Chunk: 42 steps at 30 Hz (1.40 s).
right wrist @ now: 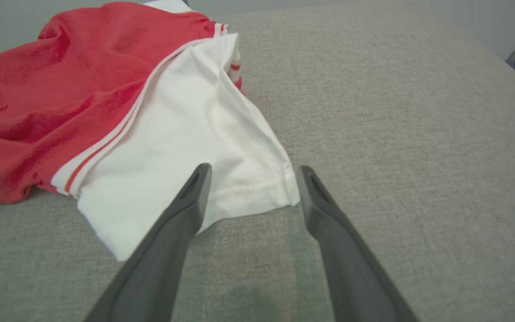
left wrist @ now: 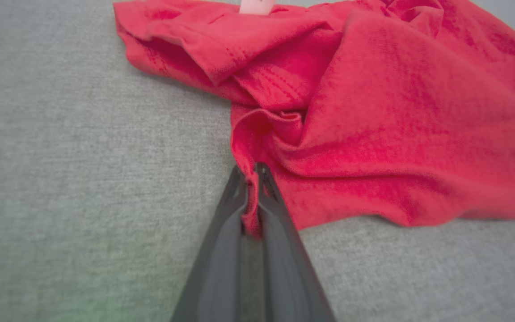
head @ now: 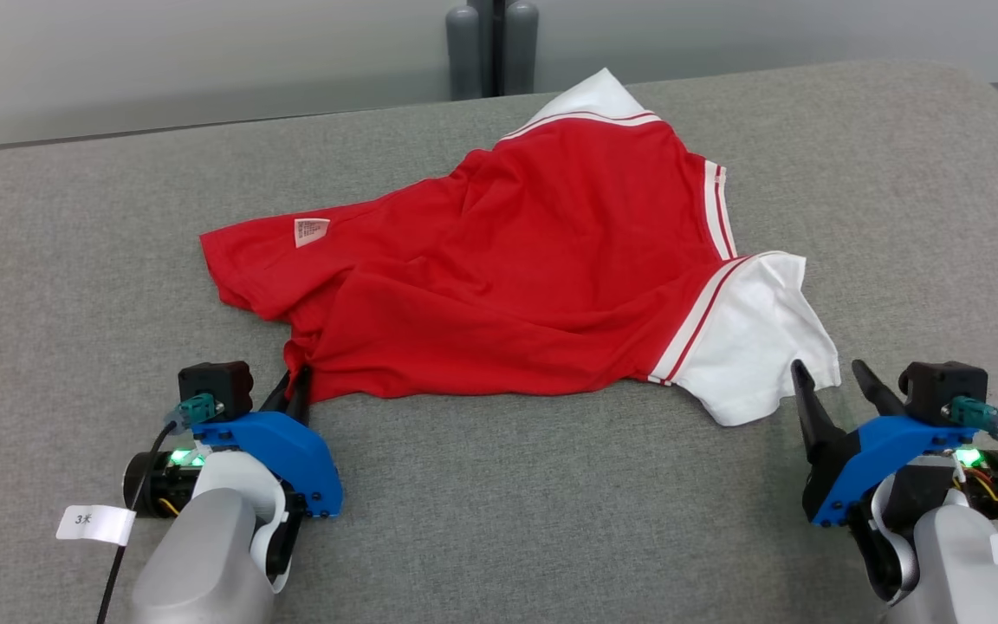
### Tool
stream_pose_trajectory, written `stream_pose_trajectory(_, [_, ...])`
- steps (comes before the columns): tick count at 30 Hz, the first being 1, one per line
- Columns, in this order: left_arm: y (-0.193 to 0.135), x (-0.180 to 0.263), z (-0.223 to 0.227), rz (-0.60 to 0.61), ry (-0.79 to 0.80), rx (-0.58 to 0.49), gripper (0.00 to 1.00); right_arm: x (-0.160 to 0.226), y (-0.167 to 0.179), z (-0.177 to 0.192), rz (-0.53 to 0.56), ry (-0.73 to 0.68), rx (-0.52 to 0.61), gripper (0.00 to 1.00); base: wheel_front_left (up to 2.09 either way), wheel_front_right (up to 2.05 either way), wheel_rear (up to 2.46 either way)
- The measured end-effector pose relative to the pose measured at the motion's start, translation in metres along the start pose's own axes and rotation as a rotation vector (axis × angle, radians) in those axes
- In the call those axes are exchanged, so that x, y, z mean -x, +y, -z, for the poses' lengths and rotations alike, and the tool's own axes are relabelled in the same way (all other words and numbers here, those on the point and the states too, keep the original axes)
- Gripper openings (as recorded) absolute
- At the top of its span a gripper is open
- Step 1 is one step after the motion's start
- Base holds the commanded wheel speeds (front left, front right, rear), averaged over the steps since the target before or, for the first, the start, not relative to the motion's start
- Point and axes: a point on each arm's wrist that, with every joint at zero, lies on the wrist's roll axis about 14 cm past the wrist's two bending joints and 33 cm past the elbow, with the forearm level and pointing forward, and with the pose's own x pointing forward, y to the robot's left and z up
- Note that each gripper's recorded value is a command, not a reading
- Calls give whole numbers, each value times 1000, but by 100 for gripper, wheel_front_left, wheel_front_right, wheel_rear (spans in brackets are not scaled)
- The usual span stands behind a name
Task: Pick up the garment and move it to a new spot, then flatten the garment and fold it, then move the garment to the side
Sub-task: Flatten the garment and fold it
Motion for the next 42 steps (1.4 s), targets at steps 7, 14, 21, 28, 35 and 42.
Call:
stream_pose_trajectory(7, [0, 5, 4, 3, -26, 19, 0, -23, -14, 16, 55, 101, 19, 100, 0, 0, 0])
stream_pose_trajectory(14, [-3, 2, 5, 19, -28, 33, 0, -36, -2, 28, 28, 159, 14, 38, 0, 0, 0])
stream_pose_trajectory(21, [-13, 5, -4, 44, -69, 47, 0, -34, -2, 24, 29, 132, 3, 0, 0, 0, 0])
stream_pose_trajectory(28, [-29, 24, -40, 94, -247, 156, 0, -15, -1, -19, 11, -37, -80, 0, 0, 0, 0])
stream_pose_trajectory(35, [-33, 65, -92, 162, -453, 242, 0, 32, 6, -93, -56, -267, -148, 0, 0, 0, 0])
stream_pose_trajectory(42, [-40, 119, -141, 258, -601, 350, 0, 88, 13, -157, -112, -461, -141, 0, 0, 0, 0])
